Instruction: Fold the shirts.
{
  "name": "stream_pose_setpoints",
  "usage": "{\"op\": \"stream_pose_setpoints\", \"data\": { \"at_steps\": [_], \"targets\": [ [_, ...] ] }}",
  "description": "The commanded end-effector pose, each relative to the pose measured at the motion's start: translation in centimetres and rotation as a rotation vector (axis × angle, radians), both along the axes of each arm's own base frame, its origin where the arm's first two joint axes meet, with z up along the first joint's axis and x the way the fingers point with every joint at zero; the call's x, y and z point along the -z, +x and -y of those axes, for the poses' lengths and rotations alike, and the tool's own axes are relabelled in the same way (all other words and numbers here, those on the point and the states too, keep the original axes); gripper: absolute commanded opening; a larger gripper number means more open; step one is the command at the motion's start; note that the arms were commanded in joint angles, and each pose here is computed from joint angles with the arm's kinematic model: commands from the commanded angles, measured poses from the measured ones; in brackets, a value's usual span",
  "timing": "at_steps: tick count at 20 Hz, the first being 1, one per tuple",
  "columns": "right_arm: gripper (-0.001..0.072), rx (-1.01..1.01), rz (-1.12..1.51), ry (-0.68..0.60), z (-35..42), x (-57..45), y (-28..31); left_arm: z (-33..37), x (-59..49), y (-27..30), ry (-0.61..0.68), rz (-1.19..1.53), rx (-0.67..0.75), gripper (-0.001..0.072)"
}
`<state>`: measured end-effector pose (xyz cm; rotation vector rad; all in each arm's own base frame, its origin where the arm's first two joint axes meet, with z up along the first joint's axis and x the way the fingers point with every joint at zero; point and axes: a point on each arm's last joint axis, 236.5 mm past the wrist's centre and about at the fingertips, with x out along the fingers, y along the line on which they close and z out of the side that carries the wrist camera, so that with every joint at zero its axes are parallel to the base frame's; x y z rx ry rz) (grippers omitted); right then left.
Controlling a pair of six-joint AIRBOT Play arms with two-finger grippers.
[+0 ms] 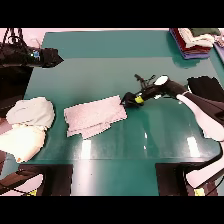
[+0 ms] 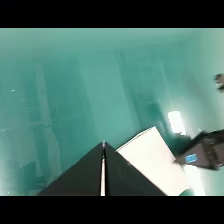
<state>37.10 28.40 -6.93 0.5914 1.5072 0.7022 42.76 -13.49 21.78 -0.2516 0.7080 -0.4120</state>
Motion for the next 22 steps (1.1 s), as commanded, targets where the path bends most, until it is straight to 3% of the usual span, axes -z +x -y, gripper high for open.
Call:
{"op": "stream_pose_setpoints", "data": {
  "at_steps": [1, 2, 3, 5, 6, 10, 15, 22],
  "targets": [
    [0.0443, -0.082, -0.057, 0.065, -5.3, 1.2, -1.3, 0.2, 0.0, -0.1, 0.001, 0.002, 0.006, 0.0025],
    [0.0371, -0.128, -0.033, 0.083, -6.9, 1.0, -1.7, 0.2, 0.0, -0.1, -0.001, 0.002, 0.007, 0.0025],
    [0.0346, -0.156, -0.009, 0.089, -8.2, 0.8, -1.7, 0.2, 0.0, -0.1, -0.001, 0.002, 0.007, 0.0025],
    [0.0042, -0.193, 0.056, 0.090, -9.3, -0.3, -1.0, 0.3, -0.1, -0.1, -0.004, 0.001, 0.008, 0.0024],
    [0.0018, -0.206, 0.096, 0.074, -9.0, -0.9, -0.2, 0.6, -0.2, -0.2, -0.017, -0.001, 0.015, 0.0024],
    [0.0018, -0.136, 0.258, -0.063, -2.5, -4.7, 5.6, 3.3, -0.2, -1.1, -0.015, 0.002, 0.076, 0.0024],
    [0.0018, 0.190, 0.430, -0.295, 17.1, -11.8, 13.1, 7.1, -0.9, -2.2, -0.028, 0.037, 0.155, 0.0024],
    [0.0017, 0.739, 0.493, -0.409, 42.9, -18.5, 12.0, 8.5, -1.9, -2.2, -0.058, 0.072, 0.164, 0.0024]
  ]
}}
